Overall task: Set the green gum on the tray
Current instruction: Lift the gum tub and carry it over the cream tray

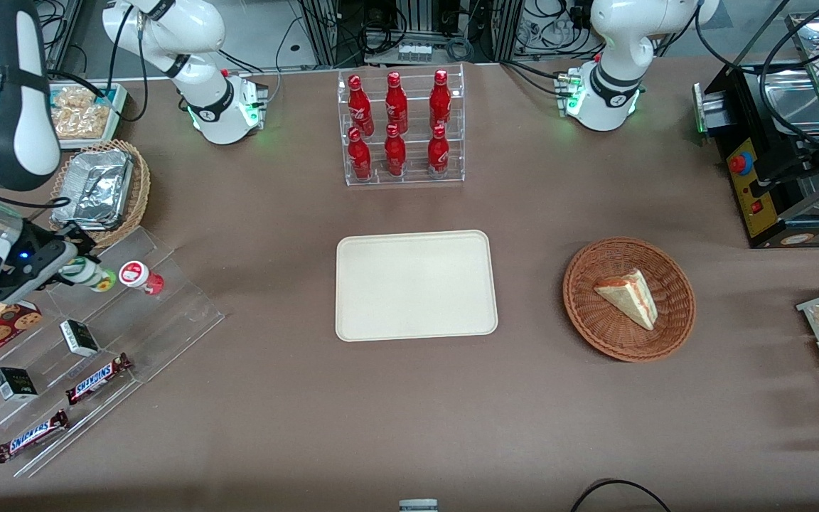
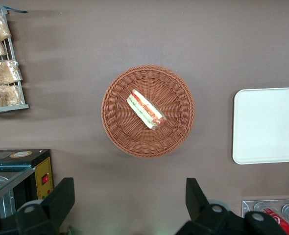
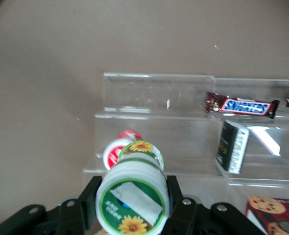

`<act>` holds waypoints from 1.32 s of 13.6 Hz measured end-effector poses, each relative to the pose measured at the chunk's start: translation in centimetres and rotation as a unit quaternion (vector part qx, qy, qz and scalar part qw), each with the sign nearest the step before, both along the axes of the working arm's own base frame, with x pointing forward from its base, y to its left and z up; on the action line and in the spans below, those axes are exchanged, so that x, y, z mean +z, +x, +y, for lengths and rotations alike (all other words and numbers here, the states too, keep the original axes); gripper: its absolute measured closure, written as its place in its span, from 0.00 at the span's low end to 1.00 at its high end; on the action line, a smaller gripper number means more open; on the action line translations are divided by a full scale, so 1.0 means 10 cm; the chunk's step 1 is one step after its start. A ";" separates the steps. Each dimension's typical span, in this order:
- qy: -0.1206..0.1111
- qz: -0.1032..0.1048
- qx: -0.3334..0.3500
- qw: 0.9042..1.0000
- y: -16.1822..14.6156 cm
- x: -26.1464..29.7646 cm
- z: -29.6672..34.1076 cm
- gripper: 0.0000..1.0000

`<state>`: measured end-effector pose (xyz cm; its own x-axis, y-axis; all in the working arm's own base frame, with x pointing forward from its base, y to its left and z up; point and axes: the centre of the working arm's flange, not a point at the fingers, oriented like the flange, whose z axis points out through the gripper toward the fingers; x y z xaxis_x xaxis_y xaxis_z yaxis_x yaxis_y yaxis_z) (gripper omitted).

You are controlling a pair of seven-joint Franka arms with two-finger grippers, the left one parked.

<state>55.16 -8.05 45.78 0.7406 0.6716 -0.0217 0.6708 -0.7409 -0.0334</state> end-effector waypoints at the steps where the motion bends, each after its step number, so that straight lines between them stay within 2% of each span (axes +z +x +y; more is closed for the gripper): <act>1: 0.000 0.005 -0.011 1.000 0.01 0.01 0.14 0.41; 6: -0.011 0.027 -0.086 0.996 0.02 -0.06 1.05 0.41; 11: -0.030 0.038 -0.172 0.984 -0.08 -0.24 2.11 0.41; 18: -0.036 0.010 -0.292 0.956 -0.38 -0.52 3.59 0.41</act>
